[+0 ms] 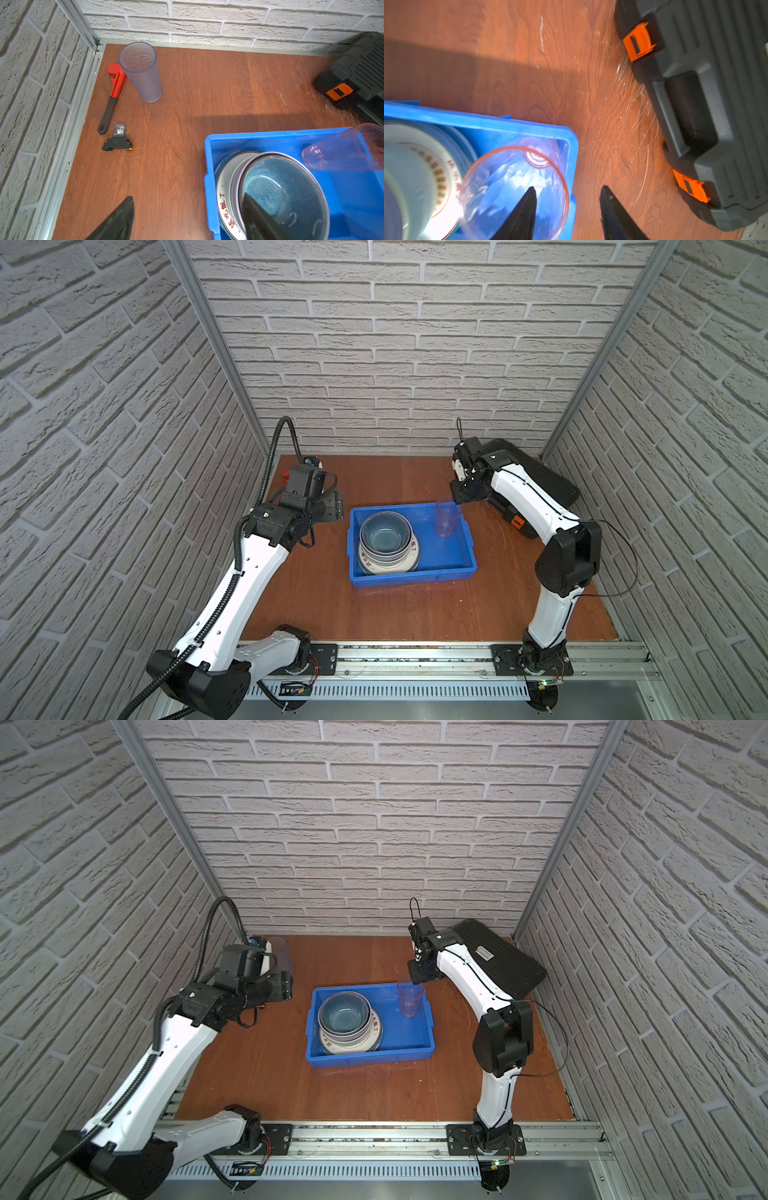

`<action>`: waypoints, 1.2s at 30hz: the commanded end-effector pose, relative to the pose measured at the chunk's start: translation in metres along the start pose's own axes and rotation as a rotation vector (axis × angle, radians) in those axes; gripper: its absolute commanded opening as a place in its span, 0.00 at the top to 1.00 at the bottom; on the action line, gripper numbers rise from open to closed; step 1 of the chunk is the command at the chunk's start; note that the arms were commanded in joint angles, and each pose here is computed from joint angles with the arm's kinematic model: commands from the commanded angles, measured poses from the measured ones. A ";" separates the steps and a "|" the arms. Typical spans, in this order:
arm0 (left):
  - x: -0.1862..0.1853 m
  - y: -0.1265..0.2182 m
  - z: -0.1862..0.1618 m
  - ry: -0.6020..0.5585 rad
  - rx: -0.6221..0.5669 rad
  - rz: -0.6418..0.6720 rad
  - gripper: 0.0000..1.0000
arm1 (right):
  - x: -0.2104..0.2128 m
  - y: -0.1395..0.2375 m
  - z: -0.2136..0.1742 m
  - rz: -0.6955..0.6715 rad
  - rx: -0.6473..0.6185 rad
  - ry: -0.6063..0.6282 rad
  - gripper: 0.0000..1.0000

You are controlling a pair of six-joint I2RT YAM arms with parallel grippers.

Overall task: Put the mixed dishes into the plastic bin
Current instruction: 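Lower the pink cup upright into the bin corner and open the right gripper, then move the left gripper down to the clear blue cup while right gripper rises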

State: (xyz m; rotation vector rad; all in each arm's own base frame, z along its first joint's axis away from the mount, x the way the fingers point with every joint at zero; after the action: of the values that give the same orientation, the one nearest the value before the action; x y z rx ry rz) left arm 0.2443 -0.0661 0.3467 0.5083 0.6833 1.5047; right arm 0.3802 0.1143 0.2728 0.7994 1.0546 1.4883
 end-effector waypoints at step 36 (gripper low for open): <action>0.127 -0.205 0.115 0.374 0.223 0.027 0.44 | 0.029 0.090 -0.104 0.462 -0.365 0.092 0.42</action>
State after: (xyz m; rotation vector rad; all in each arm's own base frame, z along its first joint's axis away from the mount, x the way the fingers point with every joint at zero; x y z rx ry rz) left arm 0.4579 0.0641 0.2773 0.3965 1.1360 1.6024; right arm 0.2494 0.1185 0.3049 0.8052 0.7102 1.9906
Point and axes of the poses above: each gripper's point midway between its finger pads, its own y axis back along the fingers, its own x axis along the line the jaws close on, z = x × y, the point moved 9 cm from there along y, back along the fingers, and after that the axes turned 4 degrees about y, right-handed, at the moved point
